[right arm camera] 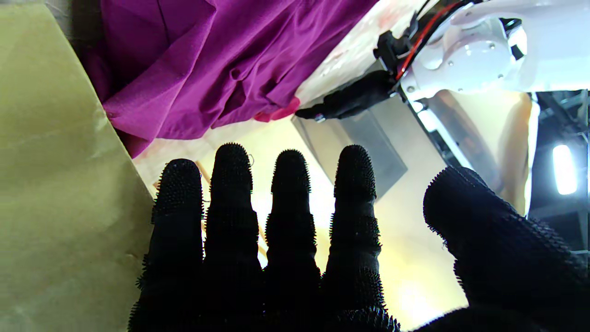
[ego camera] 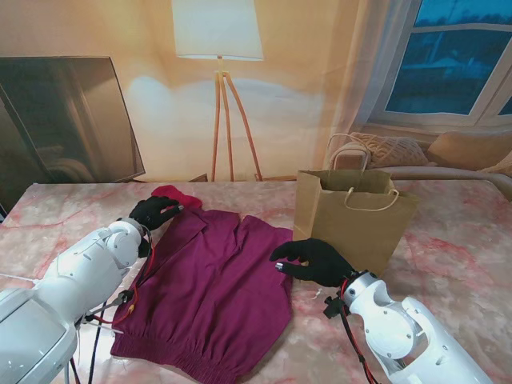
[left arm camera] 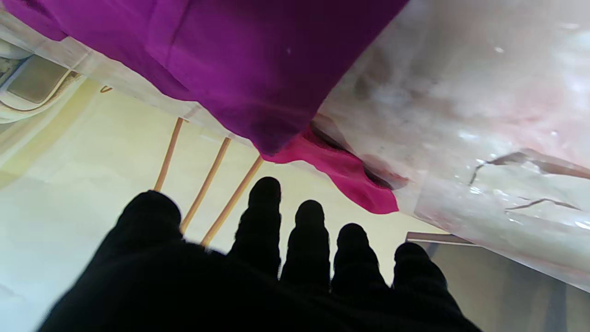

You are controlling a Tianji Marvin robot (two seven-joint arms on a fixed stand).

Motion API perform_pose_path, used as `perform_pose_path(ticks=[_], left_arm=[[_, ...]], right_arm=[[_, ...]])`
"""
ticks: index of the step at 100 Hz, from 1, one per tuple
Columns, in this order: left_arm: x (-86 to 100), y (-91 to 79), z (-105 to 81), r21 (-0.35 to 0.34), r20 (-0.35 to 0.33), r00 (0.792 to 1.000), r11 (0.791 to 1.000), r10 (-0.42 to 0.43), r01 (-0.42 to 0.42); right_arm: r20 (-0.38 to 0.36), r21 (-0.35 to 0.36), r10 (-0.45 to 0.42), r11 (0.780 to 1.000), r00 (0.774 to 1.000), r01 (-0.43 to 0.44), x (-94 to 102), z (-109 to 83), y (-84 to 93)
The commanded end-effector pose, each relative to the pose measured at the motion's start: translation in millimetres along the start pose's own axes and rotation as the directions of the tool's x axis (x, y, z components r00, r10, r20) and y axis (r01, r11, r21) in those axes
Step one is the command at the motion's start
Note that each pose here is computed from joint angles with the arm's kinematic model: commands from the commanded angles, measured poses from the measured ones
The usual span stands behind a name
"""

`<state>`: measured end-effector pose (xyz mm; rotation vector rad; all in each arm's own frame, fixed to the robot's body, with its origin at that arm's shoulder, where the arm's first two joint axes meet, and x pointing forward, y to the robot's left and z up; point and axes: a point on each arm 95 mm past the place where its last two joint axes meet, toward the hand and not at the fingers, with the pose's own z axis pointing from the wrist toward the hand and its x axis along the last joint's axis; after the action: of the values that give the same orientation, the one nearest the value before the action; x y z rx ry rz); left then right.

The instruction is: Fold the socks and the shorts into the kraft paper bag

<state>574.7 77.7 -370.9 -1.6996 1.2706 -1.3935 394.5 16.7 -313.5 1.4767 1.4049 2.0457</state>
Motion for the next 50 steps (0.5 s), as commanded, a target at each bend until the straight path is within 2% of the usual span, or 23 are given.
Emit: perform_pose_path(ticks=[1, 37, 50], left_arm=[[13.4, 0.6, 3.9, -0.011, -0.024, 1.0, 1.0, 0.001, -0.002], [14.3, 9.1, 4.9, -0.098, 0.007, 1.0, 0.995, 0.003, -0.003], [15.6, 9.3, 5.3, -0.104, 0.002, 1.0, 0.995, 0.012, -0.012]], right_arm=[[0.008, 0.009, 0.003, 1.0, 1.0, -0.003, -1.3, -1.8, -2.7], [0.005, 0.01, 0.03, 0.999, 1.0, -0.03, -2.6, -1.8, -8.0], [-0.002, 0.018, 0.039, 0.999, 0.999, -0.039, -1.6, -1.5, -11.0]])
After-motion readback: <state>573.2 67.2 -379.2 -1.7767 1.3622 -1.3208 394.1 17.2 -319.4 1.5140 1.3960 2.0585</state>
